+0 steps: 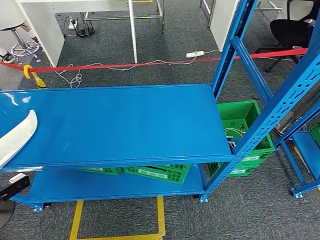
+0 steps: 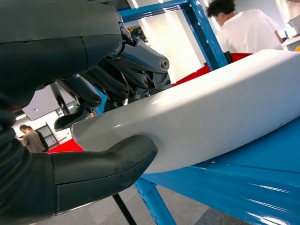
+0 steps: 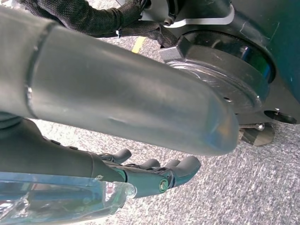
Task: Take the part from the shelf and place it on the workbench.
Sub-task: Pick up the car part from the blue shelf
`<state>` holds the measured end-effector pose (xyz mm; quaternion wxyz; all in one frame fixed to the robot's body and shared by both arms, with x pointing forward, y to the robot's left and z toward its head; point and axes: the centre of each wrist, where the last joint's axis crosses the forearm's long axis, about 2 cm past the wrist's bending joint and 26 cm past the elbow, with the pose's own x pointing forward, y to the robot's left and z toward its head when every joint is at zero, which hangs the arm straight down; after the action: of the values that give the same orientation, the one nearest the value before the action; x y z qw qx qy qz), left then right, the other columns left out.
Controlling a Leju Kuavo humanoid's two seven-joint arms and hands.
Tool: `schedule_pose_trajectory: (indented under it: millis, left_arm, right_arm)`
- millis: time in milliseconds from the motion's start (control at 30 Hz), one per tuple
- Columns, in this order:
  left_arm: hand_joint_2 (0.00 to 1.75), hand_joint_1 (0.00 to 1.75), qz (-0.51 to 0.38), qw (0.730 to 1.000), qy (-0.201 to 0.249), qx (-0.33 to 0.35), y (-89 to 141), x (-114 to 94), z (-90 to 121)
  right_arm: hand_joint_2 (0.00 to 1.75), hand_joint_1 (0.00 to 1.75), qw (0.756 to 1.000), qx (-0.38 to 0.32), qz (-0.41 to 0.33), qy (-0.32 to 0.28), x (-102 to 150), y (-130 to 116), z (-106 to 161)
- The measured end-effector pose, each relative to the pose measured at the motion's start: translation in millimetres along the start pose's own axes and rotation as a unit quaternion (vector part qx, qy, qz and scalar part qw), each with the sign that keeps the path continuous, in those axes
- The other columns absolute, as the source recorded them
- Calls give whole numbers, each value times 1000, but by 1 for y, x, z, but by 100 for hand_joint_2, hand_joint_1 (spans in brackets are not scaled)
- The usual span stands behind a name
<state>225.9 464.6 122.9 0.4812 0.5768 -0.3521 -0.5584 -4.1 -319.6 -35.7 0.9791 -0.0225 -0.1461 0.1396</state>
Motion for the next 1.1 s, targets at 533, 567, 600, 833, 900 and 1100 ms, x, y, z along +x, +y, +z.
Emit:
schedule_pose_trajectory:
  millis: [533, 567, 600, 833, 900, 1100]
  left_arm:
    - [175, 175, -55, 997, -18, 50, -3, -11, 8]
    - [175, 175, -66, 995, -21, 65, -3, -13, 9]
    - [175, 175, -77, 994, -25, 79, -2, -16, 9]
    - [175, 175, -109, 987, -37, 111, 2, -27, 11]
    - [175, 175, -117, 983, -45, 137, 5, -29, 12]
    - [175, 175, -137, 963, -72, 219, 31, -42, 7]
  right_arm:
    - [0, 0, 1000, 3, -1, -8, 0, 0, 0]
    - [0, 0, 1000, 5, -1, -9, 0, 0, 0]
    - [0, 0, 1000, 7, -1, -9, 0, 0, 0]
    - [0, 0, 1000, 11, 0, -10, -1, -1, -1]
    - [0, 0, 1000, 13, 0, -12, -1, -1, -1]
    - [0, 0, 1000, 21, 2, -16, -1, -2, -2]
